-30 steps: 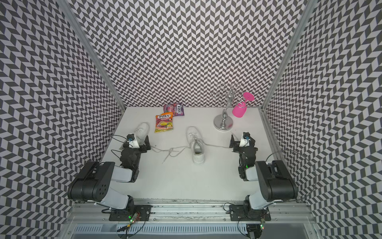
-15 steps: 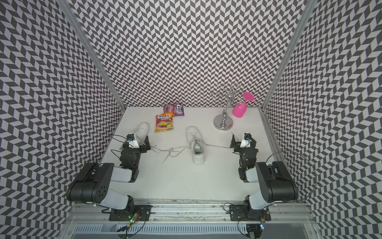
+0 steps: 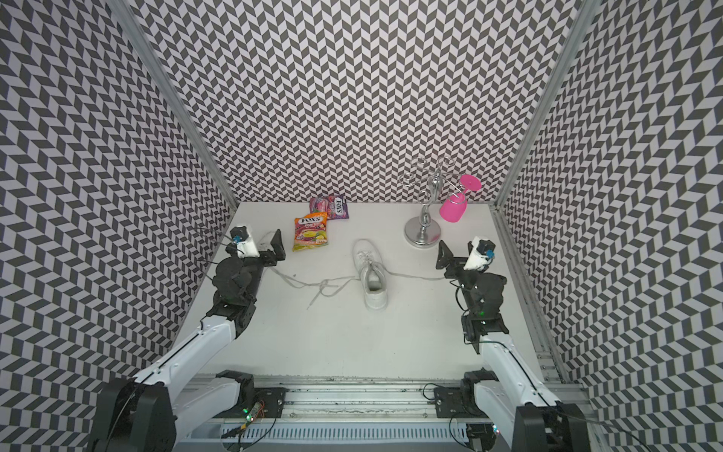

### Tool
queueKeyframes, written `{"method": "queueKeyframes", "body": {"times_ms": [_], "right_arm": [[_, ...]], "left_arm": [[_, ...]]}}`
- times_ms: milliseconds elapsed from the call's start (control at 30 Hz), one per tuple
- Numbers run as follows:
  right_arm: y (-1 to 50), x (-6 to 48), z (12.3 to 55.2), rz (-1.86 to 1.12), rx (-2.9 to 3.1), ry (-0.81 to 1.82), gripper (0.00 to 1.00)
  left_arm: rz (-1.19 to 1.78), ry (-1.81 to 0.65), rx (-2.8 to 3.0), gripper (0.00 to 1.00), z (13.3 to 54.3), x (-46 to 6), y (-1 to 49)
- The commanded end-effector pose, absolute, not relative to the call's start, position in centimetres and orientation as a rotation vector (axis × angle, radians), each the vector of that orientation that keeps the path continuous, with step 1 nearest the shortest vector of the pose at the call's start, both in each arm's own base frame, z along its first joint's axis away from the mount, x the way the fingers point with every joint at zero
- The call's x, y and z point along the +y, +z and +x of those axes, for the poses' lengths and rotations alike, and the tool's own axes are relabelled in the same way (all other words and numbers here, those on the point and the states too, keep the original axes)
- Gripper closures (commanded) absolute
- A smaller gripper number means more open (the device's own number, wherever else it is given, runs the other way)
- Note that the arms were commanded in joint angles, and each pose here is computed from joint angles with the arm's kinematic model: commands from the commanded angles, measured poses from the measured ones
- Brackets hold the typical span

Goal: Tie the shoes
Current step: Move the shoe to the center of the board.

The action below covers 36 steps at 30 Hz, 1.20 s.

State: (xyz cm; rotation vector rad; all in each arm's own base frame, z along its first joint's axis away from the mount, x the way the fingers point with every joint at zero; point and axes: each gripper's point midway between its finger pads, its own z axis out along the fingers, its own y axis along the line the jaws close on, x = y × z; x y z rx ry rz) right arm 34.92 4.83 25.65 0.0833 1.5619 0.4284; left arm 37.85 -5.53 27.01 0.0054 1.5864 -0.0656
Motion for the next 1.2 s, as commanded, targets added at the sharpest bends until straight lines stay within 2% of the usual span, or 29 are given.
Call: {"method": "queueKeyframes", "body": {"times_ms": [0,200,400,500,900,933,967,1000,1167], "right_arm": [[22.8,9.8,34.7,-0.001,1.77,0.646,0.12],[18.6,16.5,35.3,-0.155,1.966,0.655,0.22],[14.3,20.3,37.0,-0.219,2.147,0.607,0.42],[12.9,21.6,37.4,-0.245,2.205,0.601,0.48],[12.1,23.7,36.1,-0.294,2.228,0.638,0.53],[12.3,23.6,36.0,-0.294,2.224,0.635,0.53],[12.7,23.6,35.7,-0.294,2.215,0.634,0.53],[13.1,23.5,35.5,-0.295,2.204,0.636,0.53],[12.9,23.7,34.6,-0.329,2.211,0.656,0.53]], "left_arm": [[0.147,-0.1,1.832,0.0,37.3,-9.8,21.6],[0.353,-0.162,1.996,0.0,35.8,-16.1,15.6],[0.4,-0.123,2.123,0.0,37.2,-17.2,11.5],[0.41,-0.113,2.154,0.0,37.6,-17.4,10.2],[0.412,-0.097,2.141,0.0,37.4,-16.6,10.4],[0.189,-0.214,2.175,0.0,37.4,-16.5,10.6],[0.18,-0.219,2.172,0.0,37.4,-16.5,10.7],[0.179,-0.218,2.168,0.28,37.4,-16.4,10.9],[0.204,-0.264,2.172,0.3,37.2,-17.0,11.0]]}}
